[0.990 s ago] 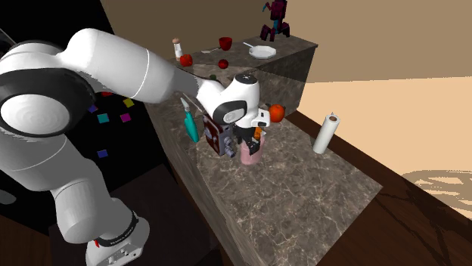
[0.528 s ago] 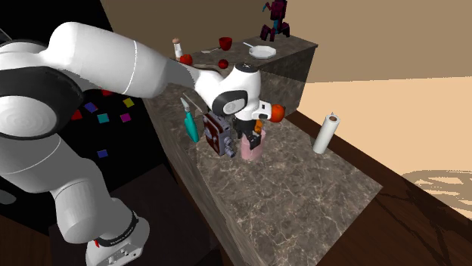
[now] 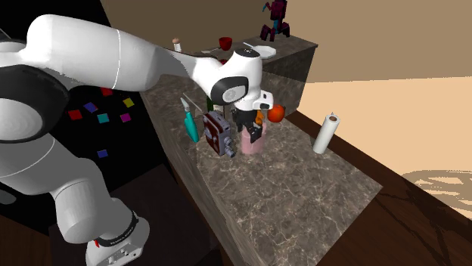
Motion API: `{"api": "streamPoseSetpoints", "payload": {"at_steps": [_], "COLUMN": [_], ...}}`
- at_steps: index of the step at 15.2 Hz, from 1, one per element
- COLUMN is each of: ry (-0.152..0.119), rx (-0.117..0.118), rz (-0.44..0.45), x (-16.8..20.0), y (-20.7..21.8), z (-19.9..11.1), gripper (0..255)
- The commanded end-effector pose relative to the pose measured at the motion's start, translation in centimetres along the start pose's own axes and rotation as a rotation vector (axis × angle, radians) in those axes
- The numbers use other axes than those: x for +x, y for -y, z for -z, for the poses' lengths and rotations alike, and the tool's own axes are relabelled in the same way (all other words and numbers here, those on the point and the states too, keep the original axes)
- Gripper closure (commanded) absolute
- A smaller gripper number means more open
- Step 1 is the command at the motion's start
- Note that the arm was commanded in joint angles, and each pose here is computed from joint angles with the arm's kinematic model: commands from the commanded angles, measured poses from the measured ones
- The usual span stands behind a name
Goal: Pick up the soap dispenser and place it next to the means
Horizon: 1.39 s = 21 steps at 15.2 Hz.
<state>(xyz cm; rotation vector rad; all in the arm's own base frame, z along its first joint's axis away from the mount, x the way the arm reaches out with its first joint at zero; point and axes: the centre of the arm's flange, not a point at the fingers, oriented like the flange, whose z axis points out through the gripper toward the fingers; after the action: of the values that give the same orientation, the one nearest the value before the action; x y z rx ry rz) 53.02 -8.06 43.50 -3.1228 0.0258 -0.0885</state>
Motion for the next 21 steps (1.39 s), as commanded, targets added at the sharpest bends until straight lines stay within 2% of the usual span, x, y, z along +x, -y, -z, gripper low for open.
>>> {"api": "streamPoseSetpoints", "payload": {"at_steps": [1, 21], "ry": [0.0, 0.0], "rx": [0.0, 0.0], "rz": [0.0, 0.0], "x": [0.1, 0.6], "y": [0.1, 0.3], "z": [1.1, 11.6], "gripper": [255, 255]}}
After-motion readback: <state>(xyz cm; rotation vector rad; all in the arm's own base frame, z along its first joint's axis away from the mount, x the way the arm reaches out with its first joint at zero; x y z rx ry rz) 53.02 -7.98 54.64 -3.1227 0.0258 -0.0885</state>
